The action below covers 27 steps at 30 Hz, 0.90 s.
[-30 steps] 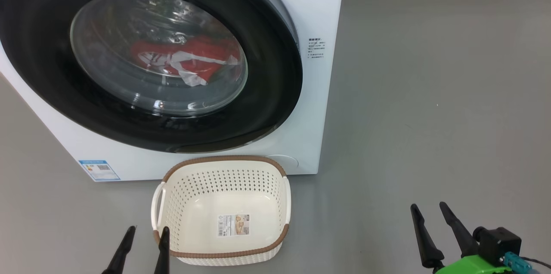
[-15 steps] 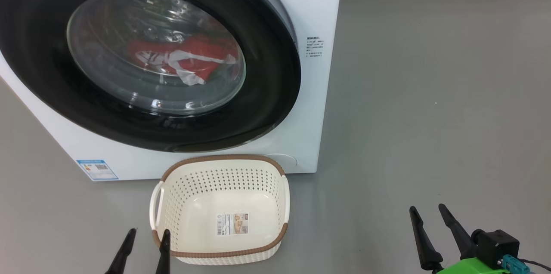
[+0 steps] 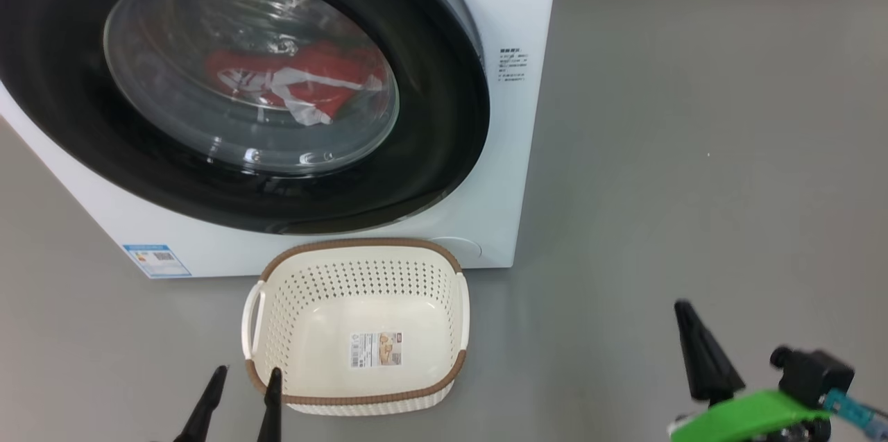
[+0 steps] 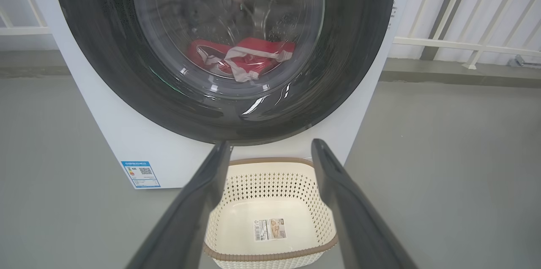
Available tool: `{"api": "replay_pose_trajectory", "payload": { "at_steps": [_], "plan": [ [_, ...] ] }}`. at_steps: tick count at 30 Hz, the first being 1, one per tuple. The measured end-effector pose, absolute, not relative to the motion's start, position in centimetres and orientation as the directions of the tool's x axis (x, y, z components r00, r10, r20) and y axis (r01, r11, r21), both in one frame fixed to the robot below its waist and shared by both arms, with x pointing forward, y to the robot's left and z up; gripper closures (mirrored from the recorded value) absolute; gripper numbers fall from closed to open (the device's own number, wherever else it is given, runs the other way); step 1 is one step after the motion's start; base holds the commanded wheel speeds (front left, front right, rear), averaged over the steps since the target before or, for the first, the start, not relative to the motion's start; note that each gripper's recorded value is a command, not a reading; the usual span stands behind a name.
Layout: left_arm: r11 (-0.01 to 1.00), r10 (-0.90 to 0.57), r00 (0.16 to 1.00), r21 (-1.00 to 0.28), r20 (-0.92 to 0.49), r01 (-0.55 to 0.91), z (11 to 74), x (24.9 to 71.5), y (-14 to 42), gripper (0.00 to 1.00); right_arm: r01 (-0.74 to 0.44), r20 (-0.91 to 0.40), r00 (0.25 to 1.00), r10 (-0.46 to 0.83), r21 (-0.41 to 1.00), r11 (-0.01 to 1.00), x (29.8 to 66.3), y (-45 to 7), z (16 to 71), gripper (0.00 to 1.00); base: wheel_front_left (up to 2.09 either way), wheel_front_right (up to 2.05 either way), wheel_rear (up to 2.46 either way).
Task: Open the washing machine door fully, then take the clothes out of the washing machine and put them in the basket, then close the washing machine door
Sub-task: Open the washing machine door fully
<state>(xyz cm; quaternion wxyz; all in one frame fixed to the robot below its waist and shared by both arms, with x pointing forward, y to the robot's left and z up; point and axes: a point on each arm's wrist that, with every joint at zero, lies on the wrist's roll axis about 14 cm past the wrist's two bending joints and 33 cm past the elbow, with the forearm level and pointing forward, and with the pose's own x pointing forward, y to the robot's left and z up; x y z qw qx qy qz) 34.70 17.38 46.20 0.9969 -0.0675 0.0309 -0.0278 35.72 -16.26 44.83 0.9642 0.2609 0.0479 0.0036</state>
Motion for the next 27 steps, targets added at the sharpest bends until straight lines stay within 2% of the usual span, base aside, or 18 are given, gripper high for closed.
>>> {"api": "replay_pose_trajectory", "payload": {
  "at_steps": [4,14,21,27],
  "plan": [
    [0.988,-0.066,0.995,-0.142,-0.069,0.056,45.8,35.0,17.1,0.00,-0.009,-0.001,1.000,0.012,0.614,0.789,38.7,-16.2,47.7,1.00,0.00,0.00,0.00],
    [0.984,-0.069,0.995,-0.170,-0.071,0.057,45.6,36.4,16.8,0.00,-0.175,0.178,0.983,0.053,0.787,0.591,45.7,-13.2,54.2,1.00,0.00,0.00,0.00],
    [0.983,-0.060,0.995,-0.176,-0.085,0.044,45.1,37.5,17.1,0.00,-0.238,0.225,0.971,0.080,0.881,0.408,49.8,-10.7,56.4,1.00,0.00,0.00,0.00],
    [0.982,-0.047,0.994,-0.186,-0.099,0.028,44.6,38.5,17.5,0.00,-0.263,0.226,0.963,0.150,0.910,0.320,53.0,-8.8,56.6,1.00,0.00,0.00,0.00]
  ]
}}
